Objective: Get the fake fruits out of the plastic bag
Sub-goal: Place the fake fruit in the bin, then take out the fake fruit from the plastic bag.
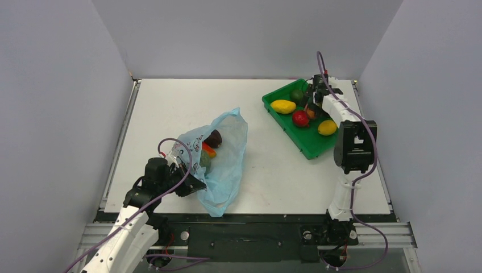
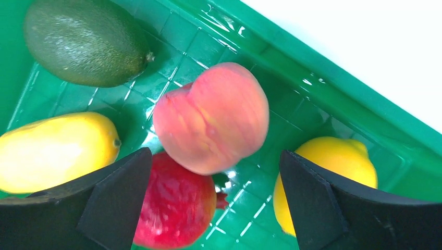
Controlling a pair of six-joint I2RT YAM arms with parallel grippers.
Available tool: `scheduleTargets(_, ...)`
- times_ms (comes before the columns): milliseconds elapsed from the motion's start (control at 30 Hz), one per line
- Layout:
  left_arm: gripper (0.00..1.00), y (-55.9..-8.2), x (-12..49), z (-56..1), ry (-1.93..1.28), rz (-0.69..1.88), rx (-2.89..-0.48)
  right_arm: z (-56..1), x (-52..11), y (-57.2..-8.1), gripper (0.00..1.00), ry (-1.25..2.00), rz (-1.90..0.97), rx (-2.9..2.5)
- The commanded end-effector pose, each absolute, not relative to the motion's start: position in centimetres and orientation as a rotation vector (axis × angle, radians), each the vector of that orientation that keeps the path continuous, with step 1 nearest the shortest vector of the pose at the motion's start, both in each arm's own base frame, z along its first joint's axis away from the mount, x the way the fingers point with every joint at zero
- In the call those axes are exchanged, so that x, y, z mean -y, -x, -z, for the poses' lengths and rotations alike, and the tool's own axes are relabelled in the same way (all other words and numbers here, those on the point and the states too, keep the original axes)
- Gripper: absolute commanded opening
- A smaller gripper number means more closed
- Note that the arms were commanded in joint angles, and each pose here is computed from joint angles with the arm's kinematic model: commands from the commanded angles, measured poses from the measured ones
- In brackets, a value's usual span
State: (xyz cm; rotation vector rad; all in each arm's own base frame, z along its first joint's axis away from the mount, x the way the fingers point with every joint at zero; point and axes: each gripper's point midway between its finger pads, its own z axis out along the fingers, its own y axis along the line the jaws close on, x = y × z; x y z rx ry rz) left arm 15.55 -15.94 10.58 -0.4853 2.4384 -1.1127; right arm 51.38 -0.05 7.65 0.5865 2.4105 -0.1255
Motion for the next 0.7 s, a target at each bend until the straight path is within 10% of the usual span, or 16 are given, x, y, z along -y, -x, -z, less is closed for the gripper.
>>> scheduleTargets(0, 0.0, -16.6, 16.4, -13.3, 0.426, 1.145, -2.358, -15.1, 0.6, -50.6, 0.88, -0.568, 0.134, -2.263)
scheduleTargets(667, 0.0, -16.7, 15.8, -12.8, 0.43, 1.088, -2.362, -18.7, -17.6, -31.8, 0.76, -0.111, -0.472, -2.061)
